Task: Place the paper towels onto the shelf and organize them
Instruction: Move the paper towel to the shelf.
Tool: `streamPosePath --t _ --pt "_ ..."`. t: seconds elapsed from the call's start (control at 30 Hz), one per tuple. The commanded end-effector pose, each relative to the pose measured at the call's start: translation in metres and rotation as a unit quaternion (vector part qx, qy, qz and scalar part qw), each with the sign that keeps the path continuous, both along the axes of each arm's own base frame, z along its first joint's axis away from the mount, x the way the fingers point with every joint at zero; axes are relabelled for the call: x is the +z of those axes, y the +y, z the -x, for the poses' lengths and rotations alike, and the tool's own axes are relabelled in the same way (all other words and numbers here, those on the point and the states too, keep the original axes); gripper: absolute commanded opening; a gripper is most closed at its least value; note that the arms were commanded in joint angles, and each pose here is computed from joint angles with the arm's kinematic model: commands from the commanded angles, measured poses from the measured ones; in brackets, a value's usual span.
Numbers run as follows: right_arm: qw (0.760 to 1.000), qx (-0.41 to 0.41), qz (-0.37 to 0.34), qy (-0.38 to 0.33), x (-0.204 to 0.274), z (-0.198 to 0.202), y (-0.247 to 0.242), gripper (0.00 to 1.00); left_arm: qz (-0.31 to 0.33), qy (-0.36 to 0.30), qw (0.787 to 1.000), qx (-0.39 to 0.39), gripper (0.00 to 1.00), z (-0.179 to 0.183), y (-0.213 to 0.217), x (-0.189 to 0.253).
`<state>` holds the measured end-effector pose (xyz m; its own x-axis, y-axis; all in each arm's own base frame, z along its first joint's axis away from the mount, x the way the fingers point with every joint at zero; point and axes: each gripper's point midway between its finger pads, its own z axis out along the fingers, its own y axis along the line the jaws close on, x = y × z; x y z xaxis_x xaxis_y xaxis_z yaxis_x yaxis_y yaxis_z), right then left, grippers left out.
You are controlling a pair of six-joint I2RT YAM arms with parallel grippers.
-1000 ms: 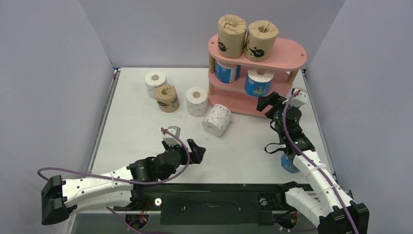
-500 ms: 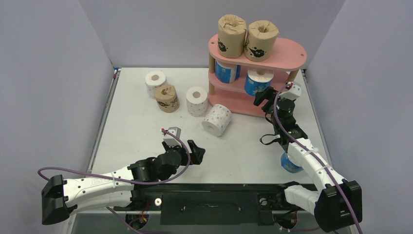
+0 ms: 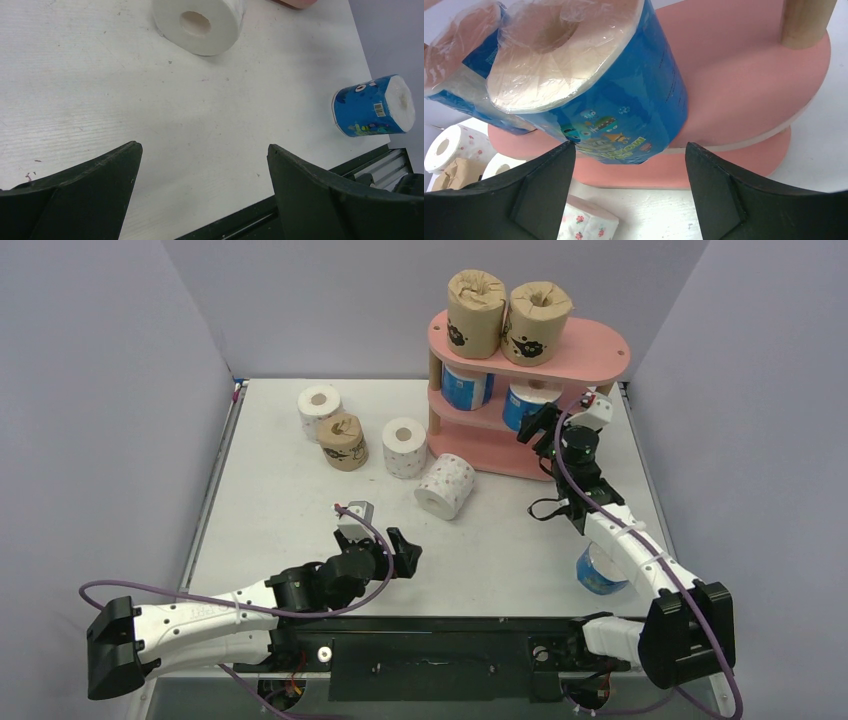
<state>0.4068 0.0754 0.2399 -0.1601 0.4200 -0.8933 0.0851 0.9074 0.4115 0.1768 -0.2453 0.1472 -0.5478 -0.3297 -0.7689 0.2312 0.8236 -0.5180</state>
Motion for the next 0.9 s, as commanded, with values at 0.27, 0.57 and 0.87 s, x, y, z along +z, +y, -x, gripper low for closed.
streamPosePath --t 0.27,0.57,0.87 --pt "0.999 -0.012 -0.003 -0.05 0.041 -0.021 -0.002 0.75 0.014 -0.007 1.0 0.006 0.96 -0.005 -0.002 0.006" --pt "0.997 -0.004 -0.02 -0.076 0.06 0.007 -0.005 0.75 0.018 -0.008 1.0 0.004 0.96 -0.005 -0.003 0.008" --pt "0.991 -0.009 -0.092 -0.093 0.06 0.038 -0.016 0.74 0.026 -0.005 1.0 -0.004 0.96 -0.004 -0.007 0.009"
